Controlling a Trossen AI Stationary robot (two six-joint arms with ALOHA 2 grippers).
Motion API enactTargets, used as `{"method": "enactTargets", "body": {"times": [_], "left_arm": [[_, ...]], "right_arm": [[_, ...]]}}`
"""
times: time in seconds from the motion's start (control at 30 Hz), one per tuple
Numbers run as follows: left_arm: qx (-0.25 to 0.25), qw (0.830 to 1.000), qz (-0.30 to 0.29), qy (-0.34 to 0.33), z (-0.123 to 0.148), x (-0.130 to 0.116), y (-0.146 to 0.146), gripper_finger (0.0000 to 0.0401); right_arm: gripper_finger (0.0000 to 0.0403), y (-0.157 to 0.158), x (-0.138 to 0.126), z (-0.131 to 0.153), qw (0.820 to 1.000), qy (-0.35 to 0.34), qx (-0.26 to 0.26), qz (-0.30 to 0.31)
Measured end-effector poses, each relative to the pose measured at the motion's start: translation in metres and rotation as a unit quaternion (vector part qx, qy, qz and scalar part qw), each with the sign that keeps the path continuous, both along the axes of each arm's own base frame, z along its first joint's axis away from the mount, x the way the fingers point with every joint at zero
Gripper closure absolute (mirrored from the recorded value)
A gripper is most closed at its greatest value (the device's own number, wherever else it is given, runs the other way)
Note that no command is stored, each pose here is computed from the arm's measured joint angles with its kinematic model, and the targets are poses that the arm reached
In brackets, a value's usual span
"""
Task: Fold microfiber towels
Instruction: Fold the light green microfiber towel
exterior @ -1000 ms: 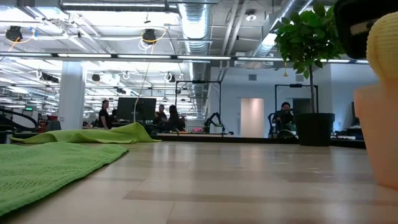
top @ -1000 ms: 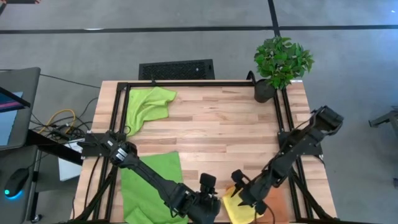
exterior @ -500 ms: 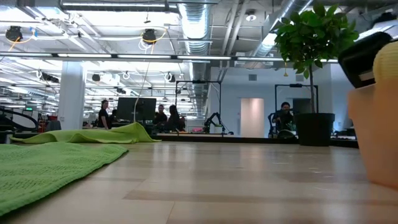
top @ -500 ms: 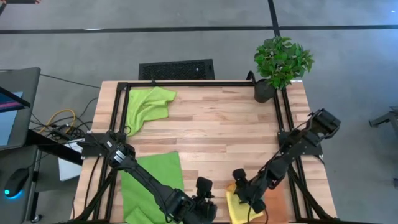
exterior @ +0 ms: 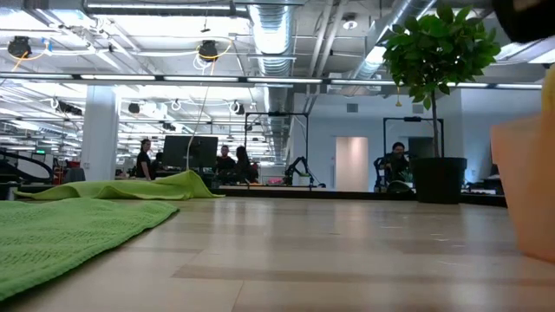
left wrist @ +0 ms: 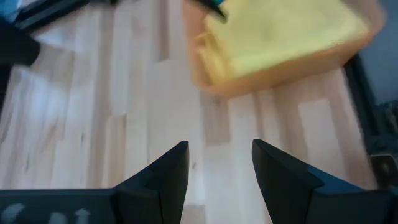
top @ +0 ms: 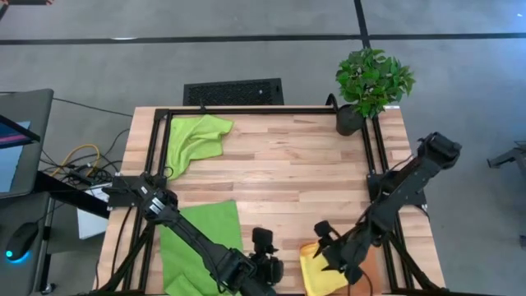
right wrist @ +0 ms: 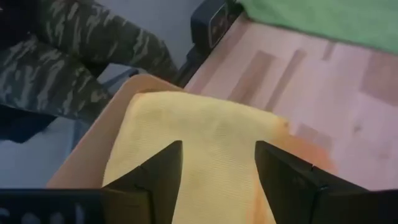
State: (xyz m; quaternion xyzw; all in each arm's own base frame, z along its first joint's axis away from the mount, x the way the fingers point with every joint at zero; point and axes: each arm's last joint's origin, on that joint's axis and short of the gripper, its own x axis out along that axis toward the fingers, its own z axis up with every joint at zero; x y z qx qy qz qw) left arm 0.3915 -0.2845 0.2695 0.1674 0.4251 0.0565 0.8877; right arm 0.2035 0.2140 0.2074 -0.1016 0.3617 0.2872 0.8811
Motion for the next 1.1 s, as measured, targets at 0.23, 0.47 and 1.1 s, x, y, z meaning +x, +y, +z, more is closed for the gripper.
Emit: {"method": "enactTargets", "body": {"times": [0.23,0.47,1.1], "left_arm": [[0.036,0.990,0.128,0.038,0.012,-0.031,0.022,0.0232],[0.038,0.980,0.187,0.051,0.026,-0.047,0.047,0.0232],[0.017,0.908,0.414,0.061,0.002,-0.125,0.223,0.0232]], "right_arm": [[0.0177,-0.025,-0.017,0.039,0.995,-0.071,-0.031,-0.067],[0.0177,-0.049,-0.019,0.060,0.985,-0.119,-0.050,-0.117],[0.0177,-0.093,0.009,0.062,0.968,-0.124,-0.092,-0.196]]}}
